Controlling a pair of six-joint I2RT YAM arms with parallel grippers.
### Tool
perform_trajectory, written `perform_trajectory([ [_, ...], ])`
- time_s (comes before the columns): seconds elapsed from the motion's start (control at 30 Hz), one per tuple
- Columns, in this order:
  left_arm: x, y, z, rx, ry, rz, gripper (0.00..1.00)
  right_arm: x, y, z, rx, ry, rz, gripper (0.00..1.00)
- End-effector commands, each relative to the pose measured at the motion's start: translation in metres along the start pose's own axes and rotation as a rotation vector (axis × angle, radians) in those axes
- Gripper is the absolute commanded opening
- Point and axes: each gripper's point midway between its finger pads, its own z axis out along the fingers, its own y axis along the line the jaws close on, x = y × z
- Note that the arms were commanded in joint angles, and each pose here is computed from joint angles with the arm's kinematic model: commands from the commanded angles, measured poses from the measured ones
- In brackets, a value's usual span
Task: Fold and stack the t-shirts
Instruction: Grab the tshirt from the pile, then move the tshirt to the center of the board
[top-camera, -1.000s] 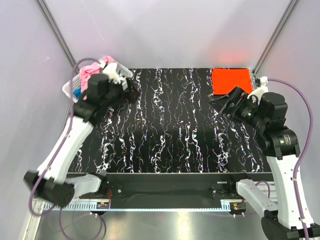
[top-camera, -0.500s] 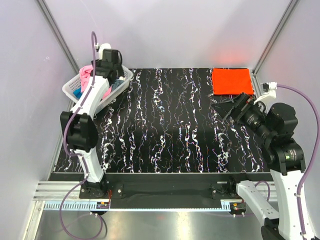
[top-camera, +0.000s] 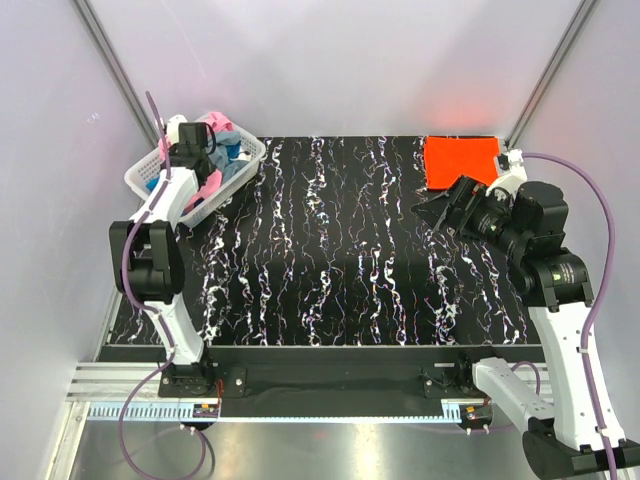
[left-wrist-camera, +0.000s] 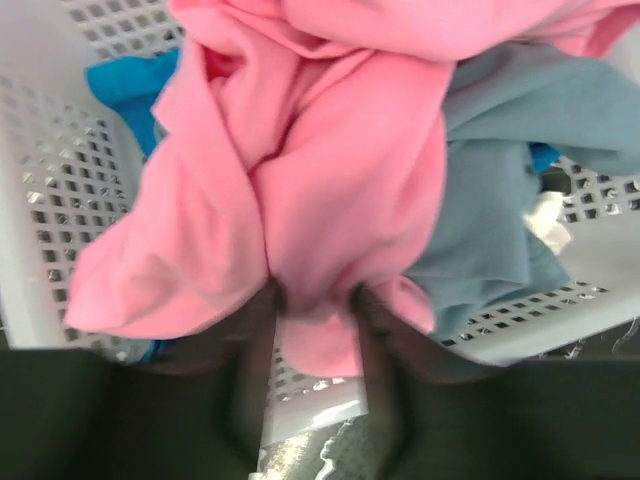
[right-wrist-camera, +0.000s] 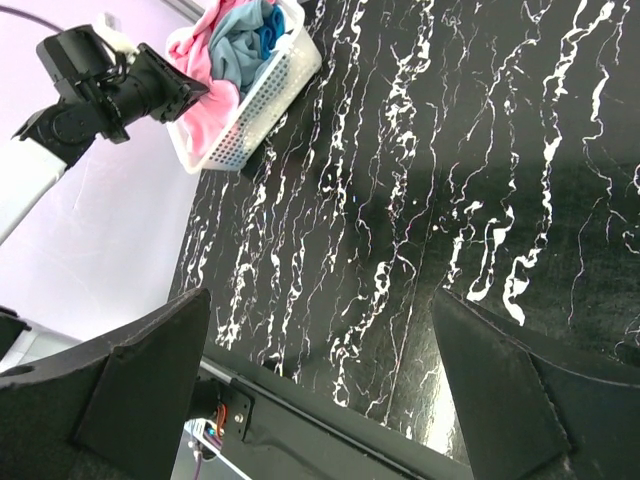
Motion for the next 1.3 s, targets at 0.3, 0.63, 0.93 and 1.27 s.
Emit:
perform_trajectory([
  [0.3, -0.157, -0.055, -0.165, 0.389, -0.376, -0.129, 0.00, 0.001, 0.015, -0.003, -0.061, 0.023, 0.030, 1.00],
  [0.63, -0.204, -0.091, -0.398, 1.143, -0.580, -0.234, 0.00, 0.010, 0.007, -0.011, -0.004, 0.028, 0.108, 1.00],
  [0.93, -0.035, -0.127, -0.446, 1.467, -0.169, -0.035, 0.00, 0.018, 0.004, -0.015, 0.015, 0.046, 0.132, 1.00],
  [1.27, 0.179, -0.116, -0.450, 1.590, 0.383, 0.206, 0.42, 0.046, -0.024, 0.011, 0.063, 0.126, 0.210, 1.00],
])
